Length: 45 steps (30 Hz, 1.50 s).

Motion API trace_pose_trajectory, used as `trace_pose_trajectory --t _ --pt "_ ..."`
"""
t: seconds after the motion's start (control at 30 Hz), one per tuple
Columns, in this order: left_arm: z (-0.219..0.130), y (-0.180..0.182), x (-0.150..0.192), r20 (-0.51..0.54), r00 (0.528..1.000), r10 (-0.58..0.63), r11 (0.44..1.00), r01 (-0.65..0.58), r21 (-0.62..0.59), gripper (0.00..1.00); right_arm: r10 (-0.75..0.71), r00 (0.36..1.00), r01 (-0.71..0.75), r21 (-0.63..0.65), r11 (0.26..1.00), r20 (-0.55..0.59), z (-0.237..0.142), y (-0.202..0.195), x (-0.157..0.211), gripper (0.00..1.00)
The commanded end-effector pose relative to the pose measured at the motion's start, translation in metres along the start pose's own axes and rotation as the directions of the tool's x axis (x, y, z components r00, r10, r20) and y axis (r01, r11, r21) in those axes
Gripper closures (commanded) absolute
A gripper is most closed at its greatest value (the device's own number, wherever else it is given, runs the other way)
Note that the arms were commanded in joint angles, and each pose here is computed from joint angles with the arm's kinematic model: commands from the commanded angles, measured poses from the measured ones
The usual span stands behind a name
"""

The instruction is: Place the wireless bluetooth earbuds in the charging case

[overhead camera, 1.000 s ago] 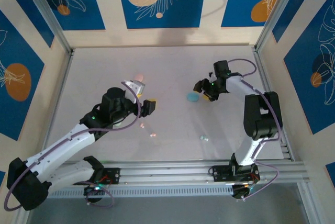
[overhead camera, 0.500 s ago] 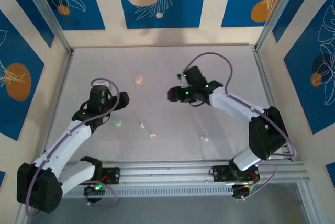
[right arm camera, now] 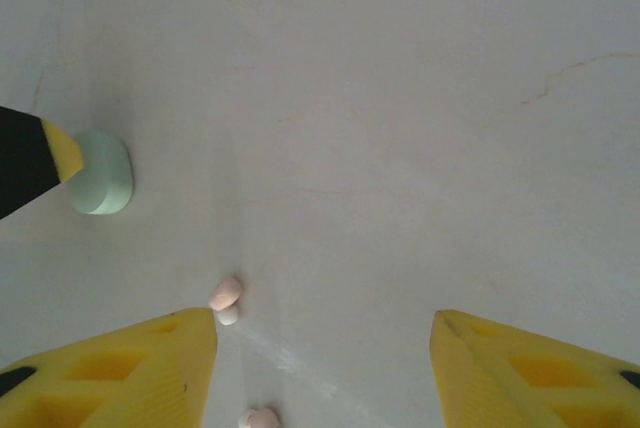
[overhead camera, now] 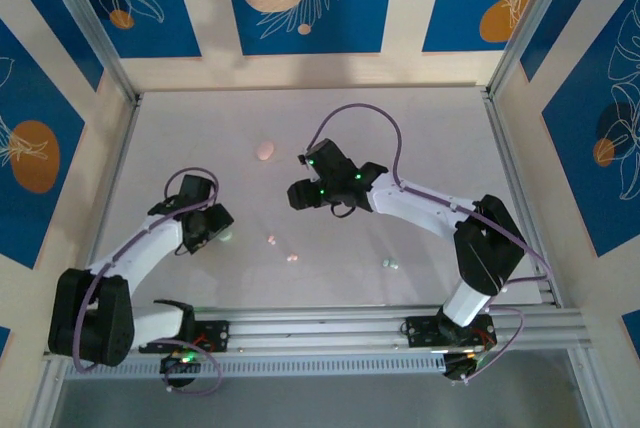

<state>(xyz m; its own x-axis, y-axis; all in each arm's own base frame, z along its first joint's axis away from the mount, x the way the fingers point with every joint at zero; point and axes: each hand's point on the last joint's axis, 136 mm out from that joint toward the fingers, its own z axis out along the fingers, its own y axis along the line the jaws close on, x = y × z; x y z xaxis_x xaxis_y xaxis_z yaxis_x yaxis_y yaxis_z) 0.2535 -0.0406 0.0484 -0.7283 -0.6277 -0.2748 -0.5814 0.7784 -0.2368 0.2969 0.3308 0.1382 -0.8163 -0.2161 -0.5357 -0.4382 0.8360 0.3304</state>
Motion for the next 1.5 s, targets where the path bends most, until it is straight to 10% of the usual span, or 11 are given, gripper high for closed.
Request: trace_pose_trajectory --t 0.0,0.43,0.8,1.1,1.23,1.47 --pt "0.001 -0.002 -0.002 -0.022 0.998 -0.06 0.998 0.06 -0.019 0.2 0.036 0.999 -0.036 0.033 0.999 0.016 -0.011 -0.012 0.003 0.4" --pt "0.023 -0.013 0.007 -0.111 0.993 -0.031 0.997 0.022 -0.081 0.27 0.099 0.995 -0.098 0.039 0.994 -0.031 -0.004 -0.024 0.025 0.4" --pt "0.031 -0.014 0.013 -0.136 0.991 0.018 0.992 -0.035 -0.125 0.54 0.109 0.993 -0.106 0.066 0.992 -0.047 -0.007 -0.03 0.031 0.4" --pt "0.005 -0.067 -0.004 -0.019 0.951 0.308 0.951 -0.308 -0.015 0.67 0.202 0.979 -0.198 0.11 0.974 -0.032 -0.02 -0.053 0.041 0.4" --pt "-0.017 -0.123 -0.001 0.115 0.814 0.569 0.816 -0.577 0.045 0.67 0.314 0.949 -0.313 0.119 0.942 0.007 -0.037 -0.079 0.05 0.4" --pt "-0.047 -0.222 0.068 0.32 0.489 0.811 0.389 -0.86 0.329 0.7 0.627 0.771 -0.636 0.086 0.767 0.108 -0.083 -0.15 0.08 0.4"
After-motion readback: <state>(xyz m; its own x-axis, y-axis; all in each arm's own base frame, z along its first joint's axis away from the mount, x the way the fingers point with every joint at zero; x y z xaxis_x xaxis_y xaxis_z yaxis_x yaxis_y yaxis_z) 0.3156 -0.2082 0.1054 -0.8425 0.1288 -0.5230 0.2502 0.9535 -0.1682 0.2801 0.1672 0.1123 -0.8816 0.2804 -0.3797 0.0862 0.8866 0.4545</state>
